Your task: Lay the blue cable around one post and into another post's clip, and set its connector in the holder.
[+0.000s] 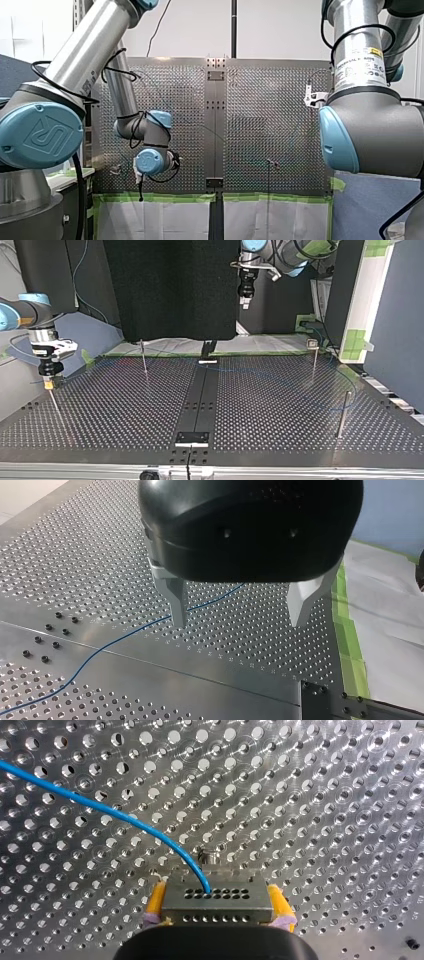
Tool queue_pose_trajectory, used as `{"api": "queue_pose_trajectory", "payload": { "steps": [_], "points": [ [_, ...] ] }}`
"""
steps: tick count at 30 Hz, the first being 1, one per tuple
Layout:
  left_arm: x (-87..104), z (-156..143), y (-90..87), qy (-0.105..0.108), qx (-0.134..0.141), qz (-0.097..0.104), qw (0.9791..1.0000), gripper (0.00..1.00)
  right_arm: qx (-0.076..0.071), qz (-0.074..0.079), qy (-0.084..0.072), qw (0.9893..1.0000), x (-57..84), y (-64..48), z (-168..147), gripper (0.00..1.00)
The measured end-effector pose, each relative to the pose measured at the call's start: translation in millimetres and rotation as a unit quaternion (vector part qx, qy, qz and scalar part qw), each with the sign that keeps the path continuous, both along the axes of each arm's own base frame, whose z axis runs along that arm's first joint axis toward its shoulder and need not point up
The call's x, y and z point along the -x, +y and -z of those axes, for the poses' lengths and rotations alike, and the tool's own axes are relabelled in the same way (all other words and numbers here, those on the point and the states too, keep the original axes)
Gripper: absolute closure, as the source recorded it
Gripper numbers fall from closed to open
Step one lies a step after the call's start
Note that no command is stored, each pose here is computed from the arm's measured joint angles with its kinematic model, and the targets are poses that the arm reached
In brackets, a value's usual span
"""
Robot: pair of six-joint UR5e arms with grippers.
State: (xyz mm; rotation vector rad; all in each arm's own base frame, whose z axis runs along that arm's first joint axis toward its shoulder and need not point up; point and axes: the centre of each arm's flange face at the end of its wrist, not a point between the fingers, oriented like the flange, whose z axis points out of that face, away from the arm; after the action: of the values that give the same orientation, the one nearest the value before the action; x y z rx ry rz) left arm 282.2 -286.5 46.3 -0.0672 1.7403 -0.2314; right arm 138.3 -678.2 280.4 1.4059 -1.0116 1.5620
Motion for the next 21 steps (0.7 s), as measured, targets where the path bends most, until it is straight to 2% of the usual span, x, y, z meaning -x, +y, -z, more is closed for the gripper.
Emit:
{"api": "queue_pose_trajectory", "payload": {
  "steps": [1,2,11,13,21],
  "points": [
    [0.0,-0.1,0.0,0.0,0.0,0.0,1.0,0.0,0.0,0.001,0.0,1.0,-0.2,0.0,0.2,0.06],
    [-0.1,-0.2,0.0,0.0,0.0,0.0,1.0,0.0,0.001,0.002,0.0,1.0,-0.4,0.0,0.4,0.0],
    [-0.1,0.0,0.0,0.0,0.0,0.0,1.0,0.0,0.001,0.0,0.001,1.0,-4.2,0.4,0.5,0.0],
    [-0.1,0.0,0.0,0.0,0.0,0.0,1.0,0.0,-0.003,0.007,0.0,1.0,3.4,-0.9,0.1,0.0],
    [-0.1,0.0,0.2,0.0,0.0,-0.001,1.0,0.0,-0.004,0.009,0.0,0.9999,5.7,-1.0,0.6,0.0]
  ]
}}
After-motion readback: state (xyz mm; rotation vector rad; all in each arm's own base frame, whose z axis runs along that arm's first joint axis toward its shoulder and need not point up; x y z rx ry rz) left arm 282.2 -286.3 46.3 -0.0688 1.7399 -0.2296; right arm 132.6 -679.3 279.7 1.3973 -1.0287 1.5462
